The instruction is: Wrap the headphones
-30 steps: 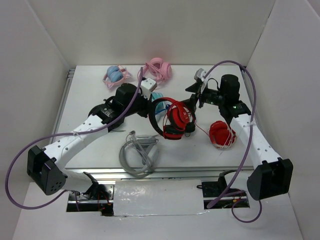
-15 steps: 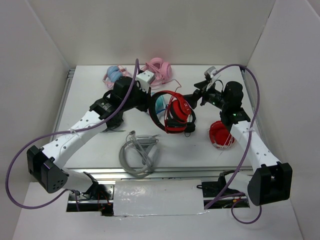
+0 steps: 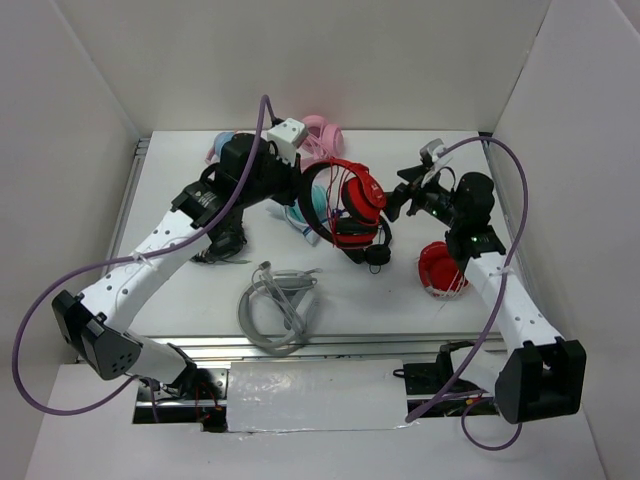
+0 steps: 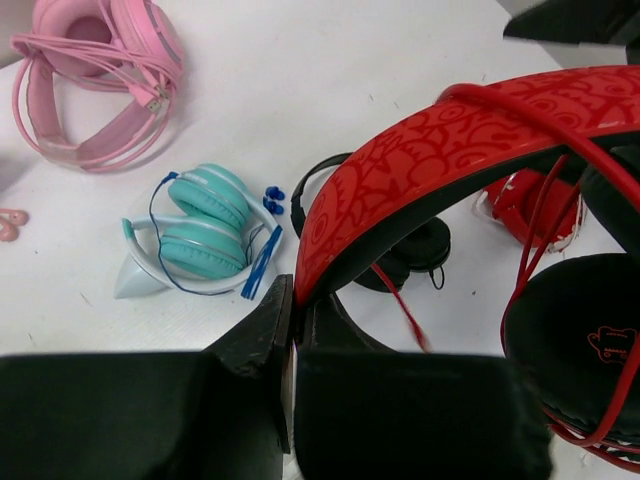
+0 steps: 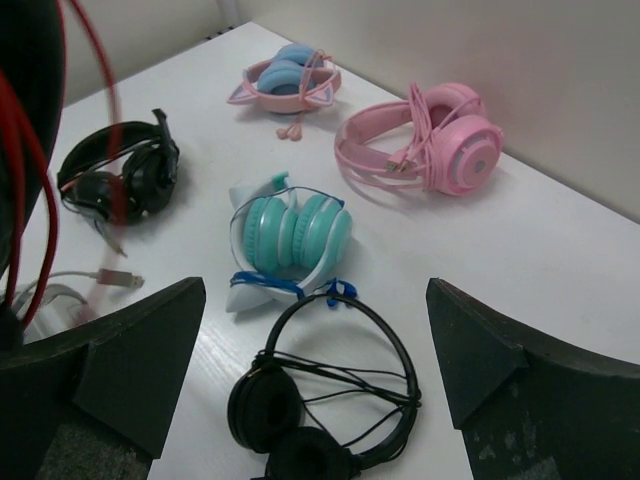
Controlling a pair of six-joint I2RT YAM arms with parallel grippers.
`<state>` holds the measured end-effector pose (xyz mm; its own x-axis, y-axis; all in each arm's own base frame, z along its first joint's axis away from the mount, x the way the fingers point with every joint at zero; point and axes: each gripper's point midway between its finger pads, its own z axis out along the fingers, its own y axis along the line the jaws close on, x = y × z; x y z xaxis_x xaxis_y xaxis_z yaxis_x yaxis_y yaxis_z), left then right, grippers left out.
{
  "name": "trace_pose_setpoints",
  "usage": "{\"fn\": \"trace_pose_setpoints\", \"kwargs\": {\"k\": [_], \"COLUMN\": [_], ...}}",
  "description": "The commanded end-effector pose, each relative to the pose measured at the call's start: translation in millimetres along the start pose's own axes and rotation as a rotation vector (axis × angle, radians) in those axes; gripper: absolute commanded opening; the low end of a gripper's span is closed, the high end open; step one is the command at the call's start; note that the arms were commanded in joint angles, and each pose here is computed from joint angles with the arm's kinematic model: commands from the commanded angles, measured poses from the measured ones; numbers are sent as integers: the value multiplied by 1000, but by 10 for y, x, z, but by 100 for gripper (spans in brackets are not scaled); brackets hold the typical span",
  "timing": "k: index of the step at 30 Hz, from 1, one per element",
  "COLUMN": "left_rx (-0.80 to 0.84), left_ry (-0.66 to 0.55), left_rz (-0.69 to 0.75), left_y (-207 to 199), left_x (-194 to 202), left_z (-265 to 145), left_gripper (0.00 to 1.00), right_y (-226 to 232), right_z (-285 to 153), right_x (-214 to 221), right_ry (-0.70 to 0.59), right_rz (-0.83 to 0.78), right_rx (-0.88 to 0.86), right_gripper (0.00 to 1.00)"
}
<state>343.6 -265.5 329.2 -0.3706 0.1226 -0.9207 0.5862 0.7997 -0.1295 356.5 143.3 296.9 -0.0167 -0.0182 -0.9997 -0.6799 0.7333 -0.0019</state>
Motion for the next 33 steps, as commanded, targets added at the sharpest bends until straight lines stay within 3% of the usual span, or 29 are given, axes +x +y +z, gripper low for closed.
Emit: {"fn": "trace_pose_setpoints", "kwargs": {"k": [1, 10, 15, 18, 24, 33], "left_rx": [16, 53, 92, 106, 113, 87], "left_ry": [-105, -115, -127, -128, -129, -131], "left_rz": [-50, -30, -24, -23, -14, 7], "left_y": [-59, -141, -219, -252, -274, -257], "left_x": [-402, -575, -654, -673, -683, -681], "left_z": [-71, -144, -221, -255, -304, -347], "left_gripper": [0, 0, 0, 0, 0, 0], "right_y": [163, 456, 572, 730, 1121, 1050], "right_z": [-61, 23, 136, 199, 389, 820], "right_x": [-27, 267, 223, 71, 161, 169], "right_ry": [-44, -79, -149, -223, -182, -173], "right_rz": [-7, 36, 44, 13, 68, 195], "right_rx": [-53, -163, -213, -313, -515, -386], "right_gripper": [100, 100, 100, 100, 100, 100]}}
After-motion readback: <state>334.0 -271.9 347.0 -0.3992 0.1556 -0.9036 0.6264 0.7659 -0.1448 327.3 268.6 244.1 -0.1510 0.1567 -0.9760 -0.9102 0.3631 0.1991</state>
